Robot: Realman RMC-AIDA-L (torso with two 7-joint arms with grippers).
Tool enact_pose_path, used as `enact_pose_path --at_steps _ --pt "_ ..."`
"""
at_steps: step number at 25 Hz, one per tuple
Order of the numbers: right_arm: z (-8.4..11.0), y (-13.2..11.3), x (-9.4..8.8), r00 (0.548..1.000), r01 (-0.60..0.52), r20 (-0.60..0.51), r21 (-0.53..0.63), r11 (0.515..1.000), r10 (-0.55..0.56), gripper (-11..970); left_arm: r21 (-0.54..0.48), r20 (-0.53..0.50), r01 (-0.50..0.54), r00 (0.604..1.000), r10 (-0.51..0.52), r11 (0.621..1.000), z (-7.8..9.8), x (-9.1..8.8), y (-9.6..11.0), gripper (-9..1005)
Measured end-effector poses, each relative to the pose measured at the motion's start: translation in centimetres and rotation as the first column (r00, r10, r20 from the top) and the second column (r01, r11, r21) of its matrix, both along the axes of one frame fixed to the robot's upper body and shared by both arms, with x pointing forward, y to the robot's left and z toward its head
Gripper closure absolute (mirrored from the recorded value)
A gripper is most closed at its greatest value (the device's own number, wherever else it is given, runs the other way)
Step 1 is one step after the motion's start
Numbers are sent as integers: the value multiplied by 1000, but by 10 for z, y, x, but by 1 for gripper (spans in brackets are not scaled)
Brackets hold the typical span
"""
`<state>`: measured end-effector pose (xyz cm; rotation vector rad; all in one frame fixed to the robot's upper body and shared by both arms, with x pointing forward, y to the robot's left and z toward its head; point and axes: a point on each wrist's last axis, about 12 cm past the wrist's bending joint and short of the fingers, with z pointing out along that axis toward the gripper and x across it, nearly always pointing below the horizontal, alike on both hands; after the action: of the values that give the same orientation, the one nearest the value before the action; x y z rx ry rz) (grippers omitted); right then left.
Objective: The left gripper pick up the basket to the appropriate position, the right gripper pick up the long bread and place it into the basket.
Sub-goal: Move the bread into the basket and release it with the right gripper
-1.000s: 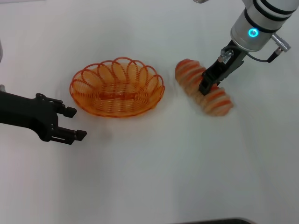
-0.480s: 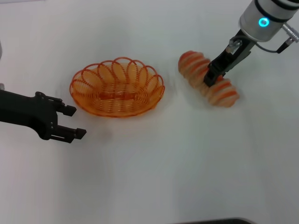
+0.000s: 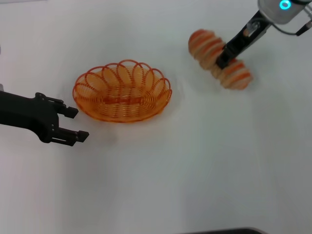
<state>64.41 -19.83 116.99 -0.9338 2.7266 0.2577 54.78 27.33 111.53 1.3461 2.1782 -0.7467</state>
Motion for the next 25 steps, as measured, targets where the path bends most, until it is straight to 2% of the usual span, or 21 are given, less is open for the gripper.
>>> enact_pose_path --at_steps 6,13,19,24,25 --pt "10 -12 9 994 -52 99 23 998 50 616 -3 8 -18 1000 18 1000 0 1 3 272" --pt "29 -33 19 979 -78 195 101 992 57 615 -26 21 -76 997 77 997 4 0 21 270" --pt "44 -41 22 964 -139 249 176 975 92 615 -107 51 -128 990 134 986 6 -10 44 270" --pt "53 -32 22 941 -246 283 191 950 186 615 -191 63 -142 986 157 971 7 -20 58 271" --pt "55 -30 22 934 -271 291 195 943 208 615 -240 67 -147 984 168 960 6 -27 65 271"
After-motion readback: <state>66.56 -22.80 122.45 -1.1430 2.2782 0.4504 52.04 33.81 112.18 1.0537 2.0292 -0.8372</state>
